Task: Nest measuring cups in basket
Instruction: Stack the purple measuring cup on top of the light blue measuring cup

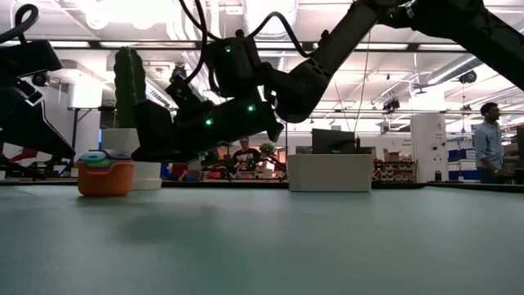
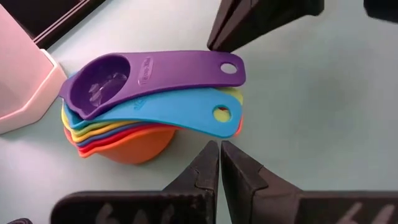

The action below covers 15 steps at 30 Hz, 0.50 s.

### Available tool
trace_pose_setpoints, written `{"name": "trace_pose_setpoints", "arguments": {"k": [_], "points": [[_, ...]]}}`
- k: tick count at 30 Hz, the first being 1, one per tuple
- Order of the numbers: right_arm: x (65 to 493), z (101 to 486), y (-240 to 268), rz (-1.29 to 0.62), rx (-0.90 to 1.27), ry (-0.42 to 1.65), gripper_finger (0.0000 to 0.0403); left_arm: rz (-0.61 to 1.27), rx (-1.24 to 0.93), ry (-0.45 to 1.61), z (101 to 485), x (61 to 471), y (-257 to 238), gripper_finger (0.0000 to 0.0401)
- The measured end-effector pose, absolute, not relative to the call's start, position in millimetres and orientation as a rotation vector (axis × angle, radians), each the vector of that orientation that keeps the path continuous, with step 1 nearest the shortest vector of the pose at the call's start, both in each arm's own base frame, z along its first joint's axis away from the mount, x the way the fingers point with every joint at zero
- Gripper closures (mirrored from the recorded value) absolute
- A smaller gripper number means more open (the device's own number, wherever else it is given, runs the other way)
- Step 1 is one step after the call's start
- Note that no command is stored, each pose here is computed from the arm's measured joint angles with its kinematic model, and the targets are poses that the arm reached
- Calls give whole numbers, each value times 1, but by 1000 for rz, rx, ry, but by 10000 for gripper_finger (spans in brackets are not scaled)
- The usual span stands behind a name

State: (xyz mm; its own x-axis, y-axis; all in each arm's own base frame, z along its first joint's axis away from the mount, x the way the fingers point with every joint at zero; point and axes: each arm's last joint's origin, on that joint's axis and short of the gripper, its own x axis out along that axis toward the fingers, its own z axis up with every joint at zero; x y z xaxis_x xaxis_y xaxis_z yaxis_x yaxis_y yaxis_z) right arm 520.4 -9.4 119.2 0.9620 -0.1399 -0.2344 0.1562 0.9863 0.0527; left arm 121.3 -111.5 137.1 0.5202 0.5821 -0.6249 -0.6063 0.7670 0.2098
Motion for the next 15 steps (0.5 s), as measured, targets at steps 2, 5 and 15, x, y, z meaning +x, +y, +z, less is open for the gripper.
{"name": "trace_pose_setpoints", "arguments": {"k": [2, 5, 15], "points": [[520, 119, -11, -173, 63, 237, 394, 711, -41, 734, 137, 122, -112, 401], [520, 119, -18, -196, 80, 234, 394, 710, -43, 731, 137, 122, -112, 401], [535, 104, -5, -118, 98, 229, 394, 713, -36, 688, 137, 123, -111, 401]]}}
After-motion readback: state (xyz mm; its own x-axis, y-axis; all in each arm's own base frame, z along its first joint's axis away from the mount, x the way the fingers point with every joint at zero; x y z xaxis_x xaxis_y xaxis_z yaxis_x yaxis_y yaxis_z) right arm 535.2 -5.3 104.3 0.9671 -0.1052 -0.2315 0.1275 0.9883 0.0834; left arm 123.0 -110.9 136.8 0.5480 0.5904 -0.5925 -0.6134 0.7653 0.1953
